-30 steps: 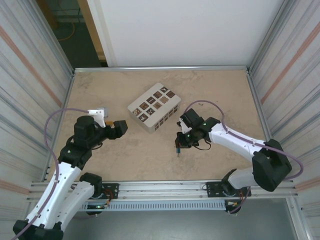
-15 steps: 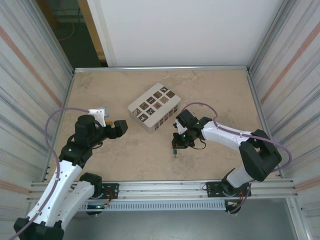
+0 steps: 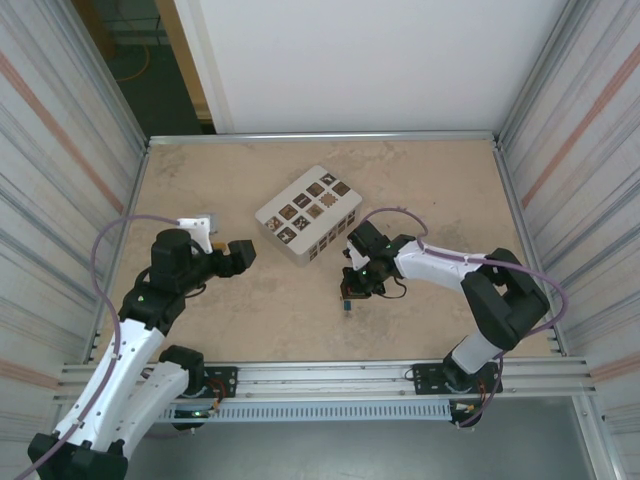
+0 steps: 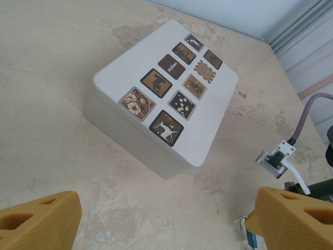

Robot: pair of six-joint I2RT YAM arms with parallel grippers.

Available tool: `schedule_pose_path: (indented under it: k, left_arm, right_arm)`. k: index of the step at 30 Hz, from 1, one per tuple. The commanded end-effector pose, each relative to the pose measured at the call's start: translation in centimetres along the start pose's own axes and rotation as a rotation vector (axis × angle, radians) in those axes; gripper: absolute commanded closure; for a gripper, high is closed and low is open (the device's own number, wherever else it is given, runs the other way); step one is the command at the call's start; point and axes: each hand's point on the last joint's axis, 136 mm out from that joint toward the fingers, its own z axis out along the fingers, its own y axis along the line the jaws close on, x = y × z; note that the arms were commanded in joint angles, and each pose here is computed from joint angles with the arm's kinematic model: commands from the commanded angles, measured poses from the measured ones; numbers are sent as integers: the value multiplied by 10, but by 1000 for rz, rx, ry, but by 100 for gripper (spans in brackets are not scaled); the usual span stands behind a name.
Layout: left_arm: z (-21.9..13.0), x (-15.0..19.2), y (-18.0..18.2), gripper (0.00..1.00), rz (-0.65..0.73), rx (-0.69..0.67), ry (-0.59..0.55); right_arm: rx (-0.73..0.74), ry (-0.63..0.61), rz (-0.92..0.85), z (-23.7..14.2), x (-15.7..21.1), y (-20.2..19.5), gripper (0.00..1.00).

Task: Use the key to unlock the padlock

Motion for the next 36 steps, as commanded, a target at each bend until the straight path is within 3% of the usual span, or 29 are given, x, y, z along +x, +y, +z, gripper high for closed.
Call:
schedule_pose_path:
  k: [1, 25, 36]
  left_arm:
    - [1, 1, 2, 13, 7, -1, -2]
    - [-2, -1, 2, 13, 10, -10, -3]
    - [-5, -4, 1, 13, 5, -12, -9]
  right_arm:
    - [13, 14, -1, 5, 2, -3, 100]
    - [43, -38, -8, -8, -5, -3, 78]
    - [45, -122, -41, -35, -12, 3, 59]
